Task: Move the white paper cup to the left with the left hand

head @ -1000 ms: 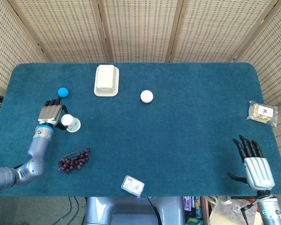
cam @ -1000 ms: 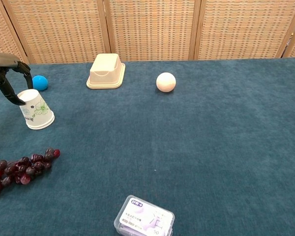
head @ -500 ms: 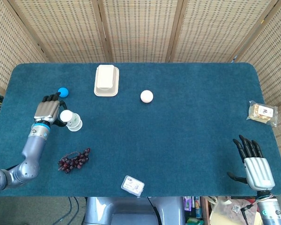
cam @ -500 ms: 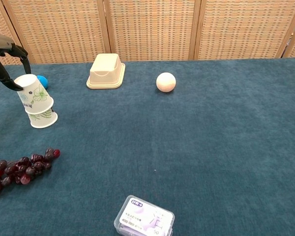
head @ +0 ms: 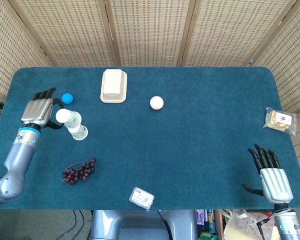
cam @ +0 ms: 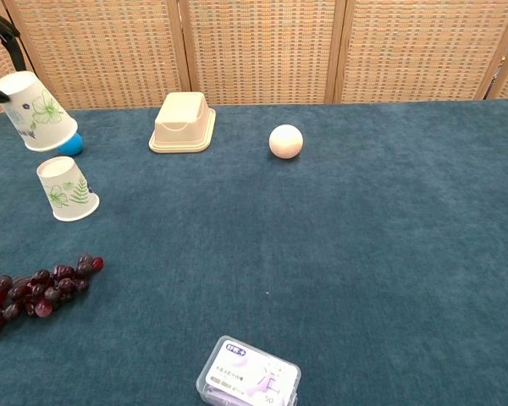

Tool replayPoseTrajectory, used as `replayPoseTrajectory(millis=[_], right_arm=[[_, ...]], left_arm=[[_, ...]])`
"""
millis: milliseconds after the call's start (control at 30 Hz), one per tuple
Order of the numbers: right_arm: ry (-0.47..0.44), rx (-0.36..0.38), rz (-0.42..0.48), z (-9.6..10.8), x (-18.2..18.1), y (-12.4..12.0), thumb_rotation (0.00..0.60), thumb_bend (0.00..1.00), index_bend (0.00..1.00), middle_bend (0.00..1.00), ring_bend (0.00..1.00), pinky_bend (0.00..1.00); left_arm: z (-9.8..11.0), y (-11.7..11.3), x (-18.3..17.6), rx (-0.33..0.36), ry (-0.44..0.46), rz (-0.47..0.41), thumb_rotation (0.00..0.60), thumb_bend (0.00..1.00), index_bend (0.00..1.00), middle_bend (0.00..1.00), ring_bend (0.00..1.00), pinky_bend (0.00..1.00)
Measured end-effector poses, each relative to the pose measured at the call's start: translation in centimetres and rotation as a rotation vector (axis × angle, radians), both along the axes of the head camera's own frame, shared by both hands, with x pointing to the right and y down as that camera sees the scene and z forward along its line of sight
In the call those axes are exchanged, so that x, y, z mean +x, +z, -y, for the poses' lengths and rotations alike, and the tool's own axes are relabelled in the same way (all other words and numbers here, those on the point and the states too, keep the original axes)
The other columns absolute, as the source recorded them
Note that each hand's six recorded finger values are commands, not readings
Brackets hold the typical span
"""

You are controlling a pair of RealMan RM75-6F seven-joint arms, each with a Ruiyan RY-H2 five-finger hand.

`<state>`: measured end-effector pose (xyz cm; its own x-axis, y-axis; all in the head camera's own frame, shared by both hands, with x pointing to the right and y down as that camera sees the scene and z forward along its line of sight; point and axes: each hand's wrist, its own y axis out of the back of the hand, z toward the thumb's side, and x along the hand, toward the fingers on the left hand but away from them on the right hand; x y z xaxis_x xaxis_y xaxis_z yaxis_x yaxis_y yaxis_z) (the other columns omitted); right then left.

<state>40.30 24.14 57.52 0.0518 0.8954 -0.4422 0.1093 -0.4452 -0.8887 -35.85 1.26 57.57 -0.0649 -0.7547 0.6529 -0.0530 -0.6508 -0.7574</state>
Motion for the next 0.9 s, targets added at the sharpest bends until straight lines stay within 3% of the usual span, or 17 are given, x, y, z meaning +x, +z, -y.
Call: replayPoseTrajectory(millis=[133, 233, 400, 633, 900], right_arm=[[0.0, 0.002, -0.001, 0.0, 0.0, 0.0, 0.6, 0.09, 0.0, 0.0, 0.0, 0.0], [-0.003, 0.002, -0.002, 0.0, -0.1, -0.1, 0.6, 0.09, 0.0, 0.0, 0.0, 0.0], [-0.005, 0.003, -0.006, -0.1, -0.2, 0.0, 0.6, 0.09, 0.0, 0.0, 0.0, 0.0], [-0.005, 0.0, -0.012, 0.0, -0.2, 0.1, 0.6, 0.09, 0.0, 0.0, 0.0, 0.0], [-0.011, -0.001, -0.017, -0.1, -0.4, 0.2, 0.6, 0.09, 0.0, 0.0, 0.0, 0.0]], left_arm=[[0.2, -1.9, -1.5, -0.006, -0.005, 0.019, 0.6, 0.25, 0.4, 0.0, 0.0, 0.0], [-0.2, -2.1, -2.6, -0.038, -0.014, 0.018, 0.6, 0.25, 0.4, 0.0, 0.0, 0.0], [-1.0, -1.2, -4.7, -0.103, -0.044, 0.003, 0.6, 0.25, 0.4, 0.0, 0.0, 0.0], [-1.5, 0.3, -8.7, -0.127, -0.077, 0.029, 0.6, 0.25, 0.4, 0.0, 0.0, 0.0], [-2.5, 2.7, -10.4, -0.166, -0.097, 0.034, 0.6, 0.25, 0.4, 0.0, 0.0, 0.0]])
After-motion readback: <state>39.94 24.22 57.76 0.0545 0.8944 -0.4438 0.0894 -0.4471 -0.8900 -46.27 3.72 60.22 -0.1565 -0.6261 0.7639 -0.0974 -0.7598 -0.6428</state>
